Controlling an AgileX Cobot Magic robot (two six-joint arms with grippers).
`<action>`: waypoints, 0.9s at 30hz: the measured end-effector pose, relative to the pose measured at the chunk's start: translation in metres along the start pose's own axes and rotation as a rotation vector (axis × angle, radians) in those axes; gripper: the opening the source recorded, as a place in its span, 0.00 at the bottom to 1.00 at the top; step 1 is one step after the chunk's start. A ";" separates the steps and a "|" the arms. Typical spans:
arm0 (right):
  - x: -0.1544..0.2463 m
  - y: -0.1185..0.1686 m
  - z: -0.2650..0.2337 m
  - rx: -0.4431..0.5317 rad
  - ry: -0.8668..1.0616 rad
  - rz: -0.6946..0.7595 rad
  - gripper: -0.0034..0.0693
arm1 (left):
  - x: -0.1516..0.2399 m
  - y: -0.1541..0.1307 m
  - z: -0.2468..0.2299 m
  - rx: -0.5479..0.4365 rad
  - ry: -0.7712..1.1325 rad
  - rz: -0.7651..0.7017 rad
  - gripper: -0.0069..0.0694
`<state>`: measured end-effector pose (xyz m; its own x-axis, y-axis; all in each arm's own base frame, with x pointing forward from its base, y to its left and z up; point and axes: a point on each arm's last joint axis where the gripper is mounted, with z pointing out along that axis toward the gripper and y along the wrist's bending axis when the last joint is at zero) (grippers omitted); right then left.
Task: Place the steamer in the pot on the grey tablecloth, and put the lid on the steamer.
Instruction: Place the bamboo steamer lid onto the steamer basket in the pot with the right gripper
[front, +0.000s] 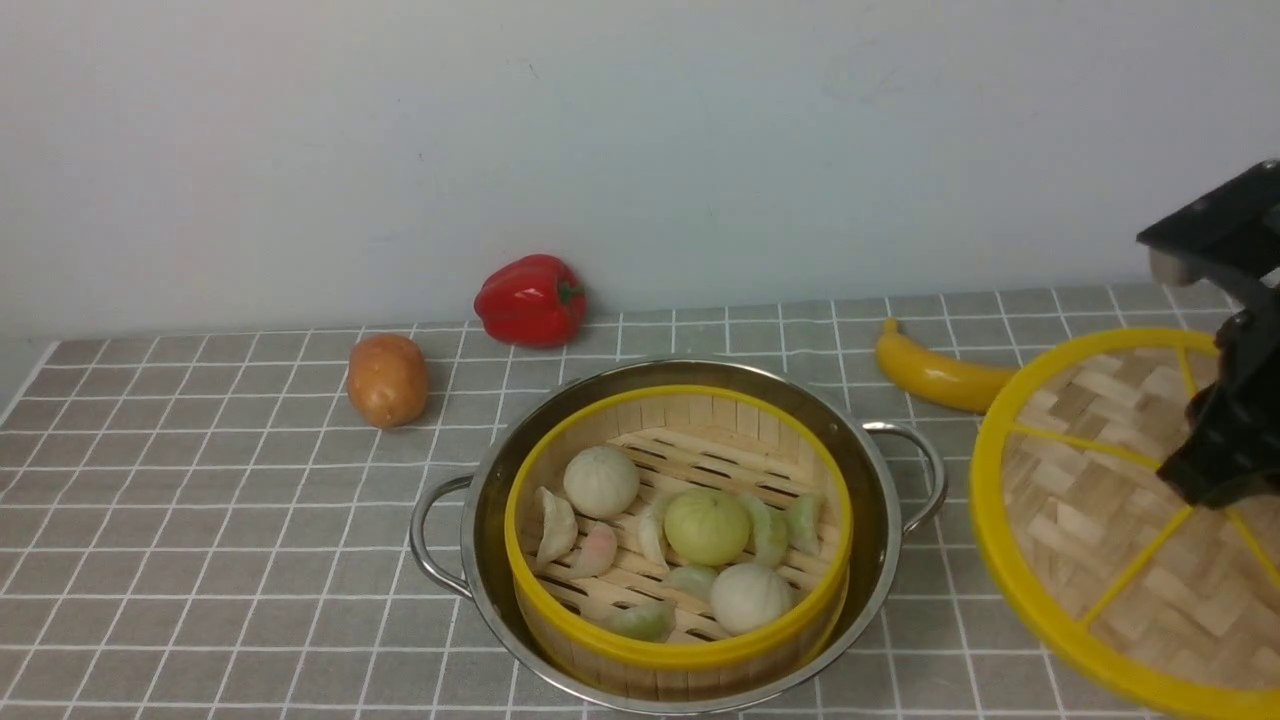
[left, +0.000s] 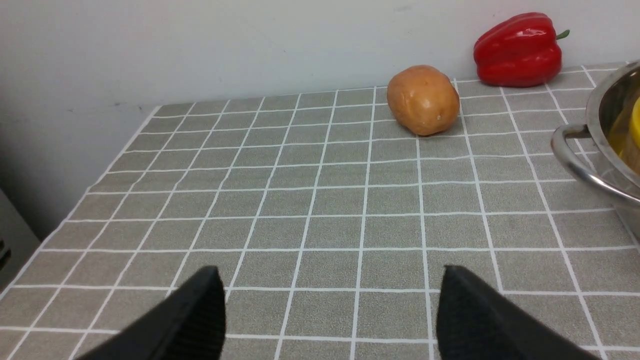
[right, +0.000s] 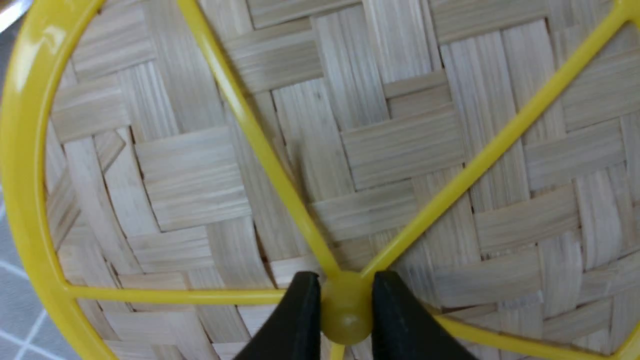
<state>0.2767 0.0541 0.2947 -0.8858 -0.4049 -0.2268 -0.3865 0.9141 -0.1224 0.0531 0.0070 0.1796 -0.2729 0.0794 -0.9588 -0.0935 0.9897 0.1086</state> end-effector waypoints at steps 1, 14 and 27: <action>-0.002 -0.001 -0.002 0.002 -0.009 0.003 0.25 | 0.000 0.000 0.000 0.000 0.000 0.000 0.78; -0.036 0.026 -0.054 -0.208 -0.251 -0.086 0.25 | 0.000 0.000 0.000 0.000 0.000 0.000 0.78; -0.093 0.109 -0.049 -0.234 -0.289 -0.444 0.25 | 0.000 0.000 0.000 0.000 0.000 0.000 0.78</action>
<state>0.3041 0.1927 0.3496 -0.5323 -0.7101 -0.4609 -0.7807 0.6223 -0.0570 0.0531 0.0070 0.1796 -0.2729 0.0794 -0.9588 -0.0935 0.9897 0.1086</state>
